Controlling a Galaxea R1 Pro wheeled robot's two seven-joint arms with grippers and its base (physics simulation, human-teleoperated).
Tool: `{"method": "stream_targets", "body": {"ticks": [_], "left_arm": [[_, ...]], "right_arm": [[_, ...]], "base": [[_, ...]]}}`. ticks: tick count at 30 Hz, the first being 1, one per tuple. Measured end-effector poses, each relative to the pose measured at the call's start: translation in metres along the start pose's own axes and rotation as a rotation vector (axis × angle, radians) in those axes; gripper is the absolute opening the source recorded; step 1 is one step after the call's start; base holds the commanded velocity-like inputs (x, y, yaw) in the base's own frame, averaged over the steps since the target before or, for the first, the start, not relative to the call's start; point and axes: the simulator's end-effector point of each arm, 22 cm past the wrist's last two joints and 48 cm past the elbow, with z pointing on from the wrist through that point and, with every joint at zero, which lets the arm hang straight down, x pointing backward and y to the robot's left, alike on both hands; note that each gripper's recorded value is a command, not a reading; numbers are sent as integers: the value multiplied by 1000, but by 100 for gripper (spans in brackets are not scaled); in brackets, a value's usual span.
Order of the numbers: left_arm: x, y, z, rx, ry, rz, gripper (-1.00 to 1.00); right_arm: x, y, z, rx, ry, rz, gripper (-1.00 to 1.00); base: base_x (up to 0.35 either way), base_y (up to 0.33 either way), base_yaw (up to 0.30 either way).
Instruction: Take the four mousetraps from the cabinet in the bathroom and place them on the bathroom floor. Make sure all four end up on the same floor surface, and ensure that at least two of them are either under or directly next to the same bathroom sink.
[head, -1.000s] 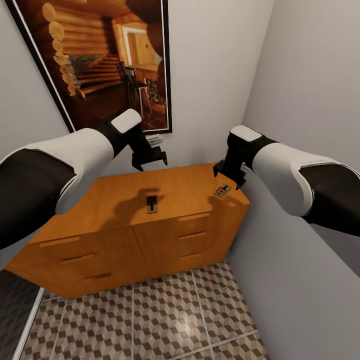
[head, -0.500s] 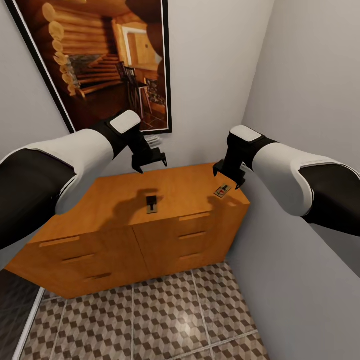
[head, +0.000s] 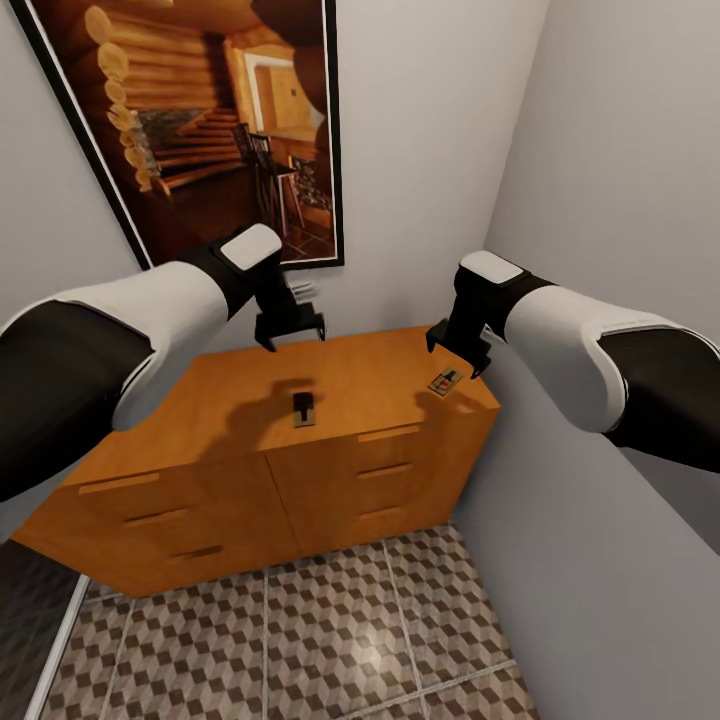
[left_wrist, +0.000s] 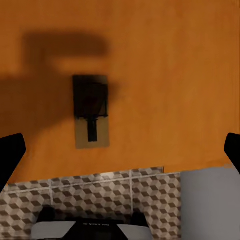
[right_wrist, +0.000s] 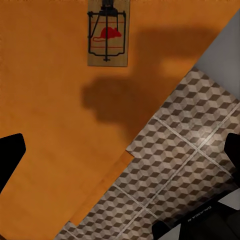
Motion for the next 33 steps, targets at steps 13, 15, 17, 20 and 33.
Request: {"method": "stream_targets", "body": {"ticks": [13,15,17,20,33], "left_arm": [[-2,33,-1,-149,-10,-9,100],[-4,38,-3,-174,-21,-16,100],[-6,43,-4,-198,-33,-25,100],[-9,47,-6,-220,-45,-33,100],[-12,43,-7,-208,-57,-38,100]], "right_arm": [[0,0,0,0,0,-1,100],[1,1,0,0,0,-2,100],[1,1,0,0,0,-2,100],[1,1,0,-1,0,-3,100],[2,2,0,-1,1,-4,100]], "base": [[0,0,0],[0,0,0],[0,0,0],[0,0,0],[0,0,0]]}}
